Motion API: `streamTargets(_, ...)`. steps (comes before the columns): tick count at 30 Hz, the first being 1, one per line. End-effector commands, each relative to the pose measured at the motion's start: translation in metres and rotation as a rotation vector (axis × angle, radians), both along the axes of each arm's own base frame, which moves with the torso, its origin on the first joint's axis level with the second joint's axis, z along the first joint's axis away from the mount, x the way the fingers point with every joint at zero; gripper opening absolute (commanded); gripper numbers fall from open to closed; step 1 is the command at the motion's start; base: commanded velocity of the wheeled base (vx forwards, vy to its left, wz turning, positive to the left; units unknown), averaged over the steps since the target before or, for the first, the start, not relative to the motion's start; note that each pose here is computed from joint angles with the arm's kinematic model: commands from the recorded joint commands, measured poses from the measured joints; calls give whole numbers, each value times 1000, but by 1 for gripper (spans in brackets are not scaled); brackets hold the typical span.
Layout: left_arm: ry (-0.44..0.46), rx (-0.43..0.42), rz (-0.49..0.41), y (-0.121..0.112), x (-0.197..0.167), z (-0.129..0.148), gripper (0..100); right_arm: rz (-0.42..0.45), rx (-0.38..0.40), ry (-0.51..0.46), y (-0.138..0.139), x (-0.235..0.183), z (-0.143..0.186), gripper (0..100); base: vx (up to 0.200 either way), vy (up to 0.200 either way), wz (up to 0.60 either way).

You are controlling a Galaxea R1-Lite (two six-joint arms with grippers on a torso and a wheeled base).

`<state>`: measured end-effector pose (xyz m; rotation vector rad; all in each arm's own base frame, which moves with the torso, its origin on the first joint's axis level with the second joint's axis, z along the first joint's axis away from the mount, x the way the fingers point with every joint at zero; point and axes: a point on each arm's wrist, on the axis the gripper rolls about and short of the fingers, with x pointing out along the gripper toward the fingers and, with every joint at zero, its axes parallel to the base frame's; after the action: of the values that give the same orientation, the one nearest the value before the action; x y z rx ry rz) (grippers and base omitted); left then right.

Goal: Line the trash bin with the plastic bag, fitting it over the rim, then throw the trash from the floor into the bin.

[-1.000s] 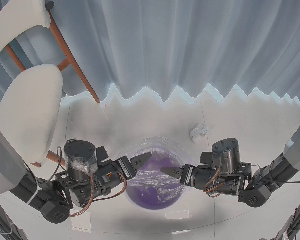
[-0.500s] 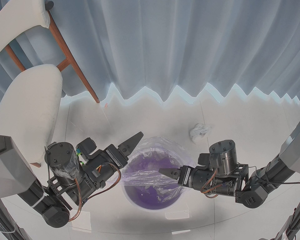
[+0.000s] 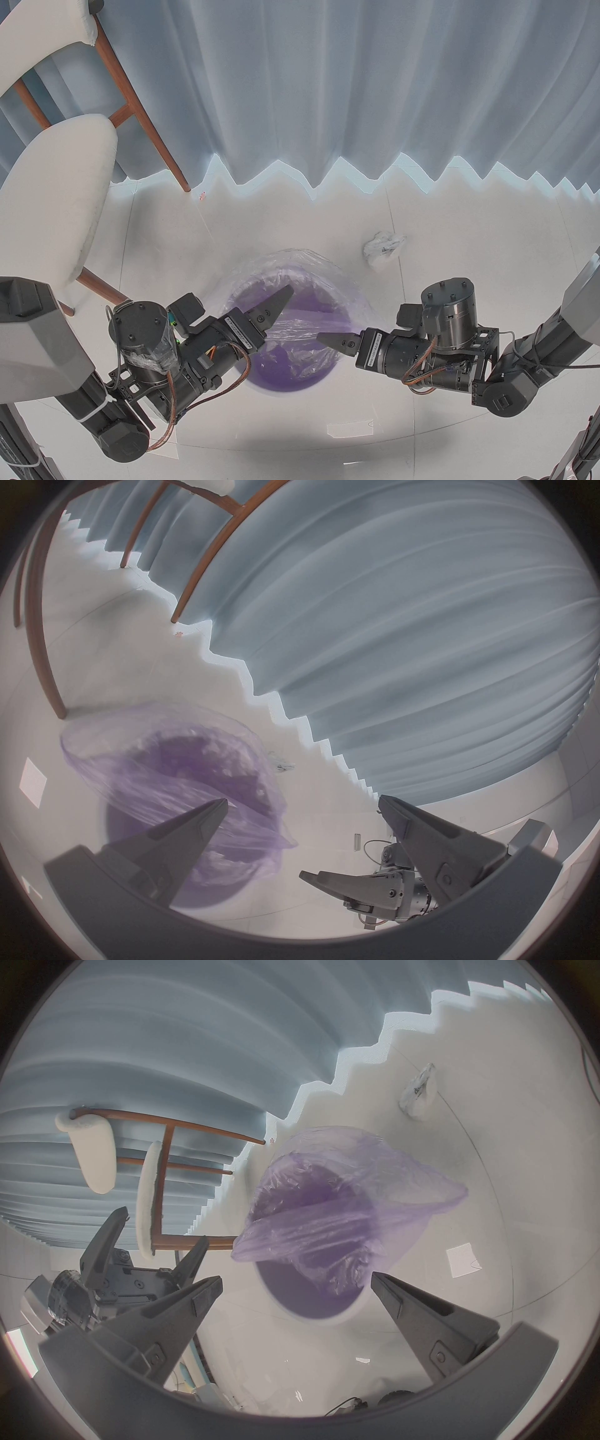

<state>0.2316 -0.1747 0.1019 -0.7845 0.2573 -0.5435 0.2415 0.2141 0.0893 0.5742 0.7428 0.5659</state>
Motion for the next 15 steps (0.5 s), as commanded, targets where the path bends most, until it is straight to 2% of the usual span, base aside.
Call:
streamTargets(1,-7,-13,-7,-5,0,2,100,-5,19,-18,0,2,5,100,0,0,0)
streamTargets(5,8,-3,5,-3,4,-3,100,-12,37,-16,1,3,6,100,0,0,0)
streamTargets(9,48,19,27,0,11,-17,100,-40,111,-4,5,8,12,100,0,0,0)
streamTargets(15,122,-56,64,14,19,-17,100,-77,184,73,16,15,7,100,0,0,0)
